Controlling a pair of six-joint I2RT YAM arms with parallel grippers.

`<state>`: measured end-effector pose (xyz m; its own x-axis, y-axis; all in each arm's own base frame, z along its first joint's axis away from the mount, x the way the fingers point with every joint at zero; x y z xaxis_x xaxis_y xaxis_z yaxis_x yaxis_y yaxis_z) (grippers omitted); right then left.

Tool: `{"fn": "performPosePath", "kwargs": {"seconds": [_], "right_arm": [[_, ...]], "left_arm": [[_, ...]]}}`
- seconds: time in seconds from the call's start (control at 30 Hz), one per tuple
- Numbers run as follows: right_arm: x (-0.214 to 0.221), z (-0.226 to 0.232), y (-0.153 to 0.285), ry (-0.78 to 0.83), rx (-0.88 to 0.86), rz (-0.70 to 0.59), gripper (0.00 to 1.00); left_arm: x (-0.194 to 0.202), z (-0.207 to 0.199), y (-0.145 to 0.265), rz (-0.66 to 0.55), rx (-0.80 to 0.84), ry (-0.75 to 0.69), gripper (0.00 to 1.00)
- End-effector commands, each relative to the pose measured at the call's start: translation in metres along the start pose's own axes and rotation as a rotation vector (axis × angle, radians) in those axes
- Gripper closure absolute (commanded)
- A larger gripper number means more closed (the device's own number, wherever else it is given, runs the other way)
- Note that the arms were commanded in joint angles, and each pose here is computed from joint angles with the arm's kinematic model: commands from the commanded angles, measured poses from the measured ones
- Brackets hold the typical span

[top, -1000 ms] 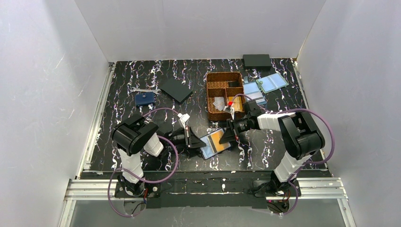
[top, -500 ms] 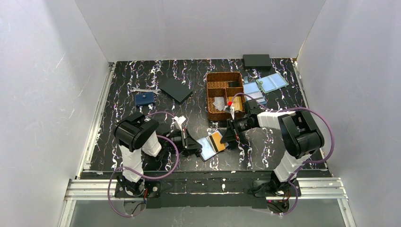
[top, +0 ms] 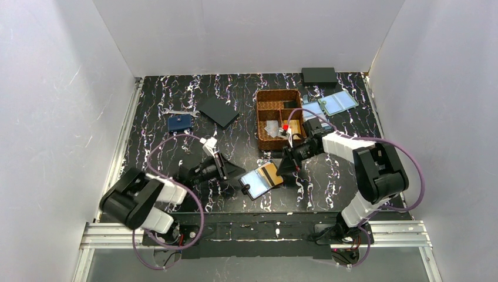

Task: Take the credit cards out of the card holder
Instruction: Remove the credit card from the card holder.

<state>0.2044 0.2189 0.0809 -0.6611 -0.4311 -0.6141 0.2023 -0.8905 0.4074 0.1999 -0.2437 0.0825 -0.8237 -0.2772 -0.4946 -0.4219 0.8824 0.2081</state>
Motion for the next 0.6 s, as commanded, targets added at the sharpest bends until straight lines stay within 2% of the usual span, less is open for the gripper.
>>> {"fn": "performPosePath", "kwargs": {"seconds": [0.0,0.13,0.23,0.27,0.37,0.57], "right_arm": [[-0.017,0.018,0.016,0.175,0.014,0.005,0.99],[-0.021,0.026,0.03,0.295,0.067,0.012,0.99],[-0.026,0.031,0.046,0.364,0.105,-0.011,0.99],[-0.027,0.033,0.051,0.383,0.117,-0.022,0.99],[-0.032,0.039,0.067,0.429,0.149,-0.062,0.99],[-0.041,0.053,0.084,0.527,0.213,-0.104,0.99]], "left_arm": [[-0.012,0.001,0.018,-0.085,-0.104,-0.059,0.71],[-0.026,-0.015,0.04,-0.196,-0.122,-0.099,0.46],[-0.037,-0.028,0.058,-0.3,-0.11,-0.069,0.05],[-0.039,-0.031,0.062,-0.331,-0.101,-0.035,0.02],[-0.037,-0.041,0.071,-0.368,-0.05,0.08,0.02],[-0.028,-0.078,0.073,-0.246,0.093,0.216,0.02]]}}
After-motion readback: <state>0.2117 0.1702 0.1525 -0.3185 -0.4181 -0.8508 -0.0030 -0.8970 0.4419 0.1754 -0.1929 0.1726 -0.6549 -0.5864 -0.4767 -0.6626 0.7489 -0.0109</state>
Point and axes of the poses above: each gripper's point midway between its finger pads, its own y axis back along the fingers, its own z axis along the line the jaws close on, x = y × z, the point moved 2 cm from there along y, back along the fingers, and after that the axes turned 3 degrees about -y, right-handed, at the moved point
